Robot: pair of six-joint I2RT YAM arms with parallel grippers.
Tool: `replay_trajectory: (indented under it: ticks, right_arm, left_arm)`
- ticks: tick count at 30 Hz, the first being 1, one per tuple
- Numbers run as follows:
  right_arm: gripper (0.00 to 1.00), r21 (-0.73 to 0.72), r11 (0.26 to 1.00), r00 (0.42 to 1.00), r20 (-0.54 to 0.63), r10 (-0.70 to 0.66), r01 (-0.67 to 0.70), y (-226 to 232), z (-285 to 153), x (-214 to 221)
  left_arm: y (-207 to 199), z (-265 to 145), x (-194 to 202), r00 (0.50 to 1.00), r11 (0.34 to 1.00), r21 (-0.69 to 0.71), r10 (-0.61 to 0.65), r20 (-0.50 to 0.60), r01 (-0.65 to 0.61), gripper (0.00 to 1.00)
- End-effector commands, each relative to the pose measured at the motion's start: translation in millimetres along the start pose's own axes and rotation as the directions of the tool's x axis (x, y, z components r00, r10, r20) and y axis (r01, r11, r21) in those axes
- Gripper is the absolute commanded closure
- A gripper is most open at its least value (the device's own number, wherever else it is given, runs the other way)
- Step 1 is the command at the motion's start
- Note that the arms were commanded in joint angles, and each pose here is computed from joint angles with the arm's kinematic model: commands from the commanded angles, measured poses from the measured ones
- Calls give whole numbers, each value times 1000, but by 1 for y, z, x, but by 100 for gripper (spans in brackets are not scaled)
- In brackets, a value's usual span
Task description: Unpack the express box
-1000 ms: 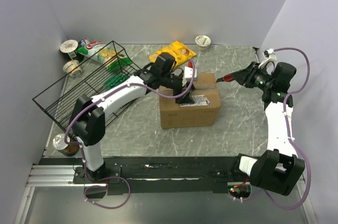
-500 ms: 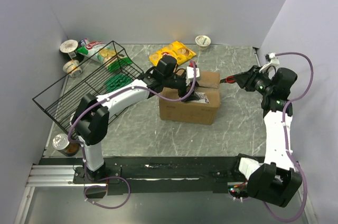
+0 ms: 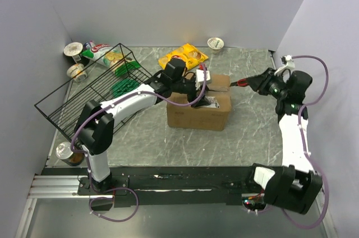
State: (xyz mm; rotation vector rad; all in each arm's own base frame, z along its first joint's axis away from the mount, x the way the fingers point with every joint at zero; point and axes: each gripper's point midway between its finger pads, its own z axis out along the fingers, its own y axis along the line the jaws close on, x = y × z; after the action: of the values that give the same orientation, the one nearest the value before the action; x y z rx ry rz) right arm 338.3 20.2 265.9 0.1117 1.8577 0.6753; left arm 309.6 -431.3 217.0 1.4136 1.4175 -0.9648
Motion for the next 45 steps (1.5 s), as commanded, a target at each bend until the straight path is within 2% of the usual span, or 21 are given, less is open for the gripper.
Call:
replay_trajectory:
  ticks: [1,7,13,16,20,28,37,45]
  right_arm:
    - [100,-95,995,1000,-20,10,-12,18,22,-15]
    - [100,-159,987,998,-39,-44,37,31,53,-28]
    - [100,-175,983,996,-50,-69,59,31,67,-26]
    - [100,-177,981,996,-34,-81,74,33,65,-30]
    - [100,-158,984,996,9,-87,87,37,57,-42]
    - [100,-96,984,983,121,-137,149,45,35,-52]
    - [100,-82,980,982,65,-175,180,45,41,-30]
    - [100,-80,976,978,61,-200,205,46,45,-28]
  left_arm:
    - [-14,-12,5,999,999,34,-24,-41,25,26]
    - [-15,-17,6,998,1000,25,-11,-55,13,27]
    - [-9,-22,-21,998,998,4,63,-13,-63,26]
    - [-6,-18,-24,997,997,5,75,7,-76,25]
    - [2,-5,-6,999,999,-3,44,-13,-44,20]
    - [16,4,9,999,998,-60,8,-33,-10,23]
    - [16,3,18,998,996,-81,-28,-49,24,23]
    - [16,4,19,998,996,-83,-38,-48,33,24]
